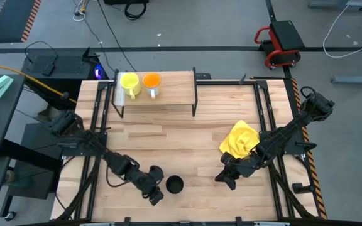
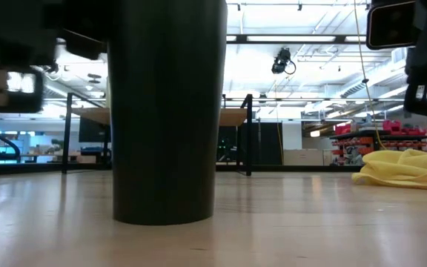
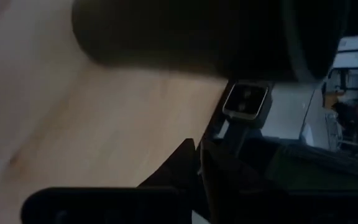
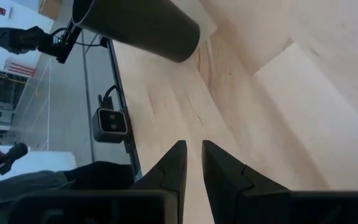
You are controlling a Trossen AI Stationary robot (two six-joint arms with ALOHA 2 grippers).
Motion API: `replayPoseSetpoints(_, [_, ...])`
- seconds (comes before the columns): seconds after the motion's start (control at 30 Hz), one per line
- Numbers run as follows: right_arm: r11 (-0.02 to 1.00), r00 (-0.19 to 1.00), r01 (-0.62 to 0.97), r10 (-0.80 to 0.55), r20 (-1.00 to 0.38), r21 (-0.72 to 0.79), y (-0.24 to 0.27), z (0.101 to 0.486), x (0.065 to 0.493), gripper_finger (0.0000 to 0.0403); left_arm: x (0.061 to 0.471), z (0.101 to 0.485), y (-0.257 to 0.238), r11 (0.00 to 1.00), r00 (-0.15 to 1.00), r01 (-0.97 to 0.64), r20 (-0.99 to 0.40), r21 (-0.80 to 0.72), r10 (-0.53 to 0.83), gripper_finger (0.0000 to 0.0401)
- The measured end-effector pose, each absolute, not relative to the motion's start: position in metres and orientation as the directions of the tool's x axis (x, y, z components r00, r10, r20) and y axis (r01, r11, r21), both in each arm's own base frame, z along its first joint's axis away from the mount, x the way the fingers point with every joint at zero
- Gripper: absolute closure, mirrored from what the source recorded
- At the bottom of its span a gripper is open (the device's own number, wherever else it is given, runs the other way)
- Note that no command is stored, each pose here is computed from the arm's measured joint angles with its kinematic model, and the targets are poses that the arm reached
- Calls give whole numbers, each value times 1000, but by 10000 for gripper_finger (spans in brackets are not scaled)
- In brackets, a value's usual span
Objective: Stack small to large cups/mugs on shelf
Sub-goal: Put the black cup on the shelf
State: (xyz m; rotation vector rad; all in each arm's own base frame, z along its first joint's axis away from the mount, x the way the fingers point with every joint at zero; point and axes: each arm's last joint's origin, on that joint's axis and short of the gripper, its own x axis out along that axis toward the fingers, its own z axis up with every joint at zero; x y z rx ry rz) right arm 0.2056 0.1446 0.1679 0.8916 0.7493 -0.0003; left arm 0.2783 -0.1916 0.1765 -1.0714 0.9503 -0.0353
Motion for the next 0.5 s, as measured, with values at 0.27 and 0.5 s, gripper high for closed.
replayPoseSetpoints(0.27, [648, 754, 302, 286, -591, 699, 142, 168, 208, 345, 293, 178, -171, 544, 665, -369, -623, -754, -412, 372])
replayPoseSetpoints(0.5, [650, 754, 300, 286, -591, 698, 142, 168, 208, 345, 302, 179, -156, 565, 677, -345, -616, -750, -404, 378])
